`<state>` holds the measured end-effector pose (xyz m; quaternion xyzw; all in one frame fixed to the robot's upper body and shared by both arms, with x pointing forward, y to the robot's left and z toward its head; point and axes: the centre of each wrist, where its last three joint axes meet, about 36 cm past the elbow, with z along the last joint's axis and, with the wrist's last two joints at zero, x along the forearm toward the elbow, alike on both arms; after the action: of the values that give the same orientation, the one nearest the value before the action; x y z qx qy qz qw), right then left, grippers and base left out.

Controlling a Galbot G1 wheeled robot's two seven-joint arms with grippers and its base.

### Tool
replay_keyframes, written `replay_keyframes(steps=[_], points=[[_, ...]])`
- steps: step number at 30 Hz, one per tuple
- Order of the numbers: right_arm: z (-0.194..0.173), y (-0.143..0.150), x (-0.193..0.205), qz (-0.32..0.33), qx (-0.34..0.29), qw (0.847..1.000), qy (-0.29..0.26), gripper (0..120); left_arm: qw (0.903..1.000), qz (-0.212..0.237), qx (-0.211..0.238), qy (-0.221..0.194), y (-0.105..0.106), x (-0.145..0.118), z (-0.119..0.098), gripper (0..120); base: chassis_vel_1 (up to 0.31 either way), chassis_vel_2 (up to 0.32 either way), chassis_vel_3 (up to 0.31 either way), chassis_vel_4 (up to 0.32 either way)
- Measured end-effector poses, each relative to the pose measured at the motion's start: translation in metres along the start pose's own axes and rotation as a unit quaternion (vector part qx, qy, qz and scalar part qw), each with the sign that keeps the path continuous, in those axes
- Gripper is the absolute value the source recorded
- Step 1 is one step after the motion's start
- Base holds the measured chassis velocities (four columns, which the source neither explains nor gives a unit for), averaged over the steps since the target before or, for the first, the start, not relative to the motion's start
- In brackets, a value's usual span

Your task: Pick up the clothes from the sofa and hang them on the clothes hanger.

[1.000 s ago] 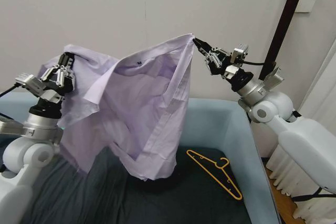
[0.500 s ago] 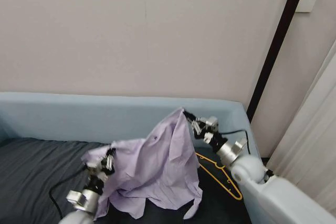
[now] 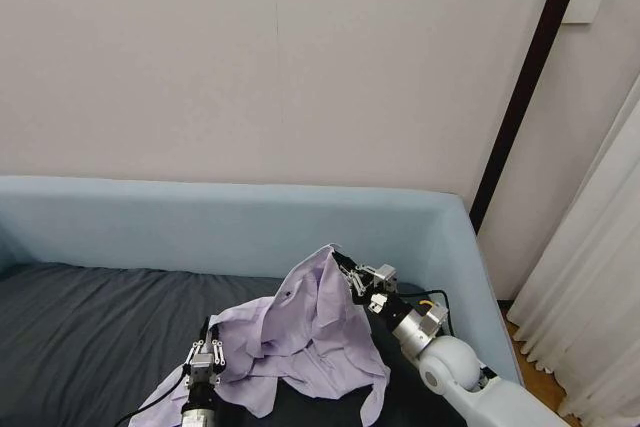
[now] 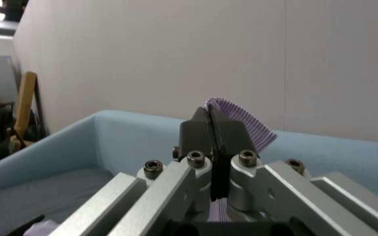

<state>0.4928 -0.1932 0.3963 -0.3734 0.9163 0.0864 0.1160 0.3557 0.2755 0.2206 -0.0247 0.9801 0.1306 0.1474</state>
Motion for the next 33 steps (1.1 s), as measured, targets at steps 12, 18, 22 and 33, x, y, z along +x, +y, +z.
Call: replay_keyframes(steps=[12,18,22,33], points=[[-0.016,0.001,-0.045,0.032,-0.087,0.995,-0.033,0,0.9915,-0.076,0.003,0.105,0.033,0.011,0.020,79,0.000,0.000,0.000,0.000],[-0.015,0.004,-0.053,0.026,-0.094,0.995,-0.038,0,0.9901,-0.115,0.022,0.077,0.024,0.009,0.001,98,0.000,0.000,0.000,0.000],[-0.016,0.004,-0.055,0.023,-0.094,0.994,-0.041,0,0.9977,-0.065,0.018,0.010,0.038,0.011,-0.003,100,0.000,0.000,0.000,0.000],[-0.026,-0.008,-0.063,0.034,-0.102,0.993,-0.055,0,0.9797,0.198,0.027,-0.022,0.113,0.000,0.030,100,0.000,0.000,0.000,0.000]])
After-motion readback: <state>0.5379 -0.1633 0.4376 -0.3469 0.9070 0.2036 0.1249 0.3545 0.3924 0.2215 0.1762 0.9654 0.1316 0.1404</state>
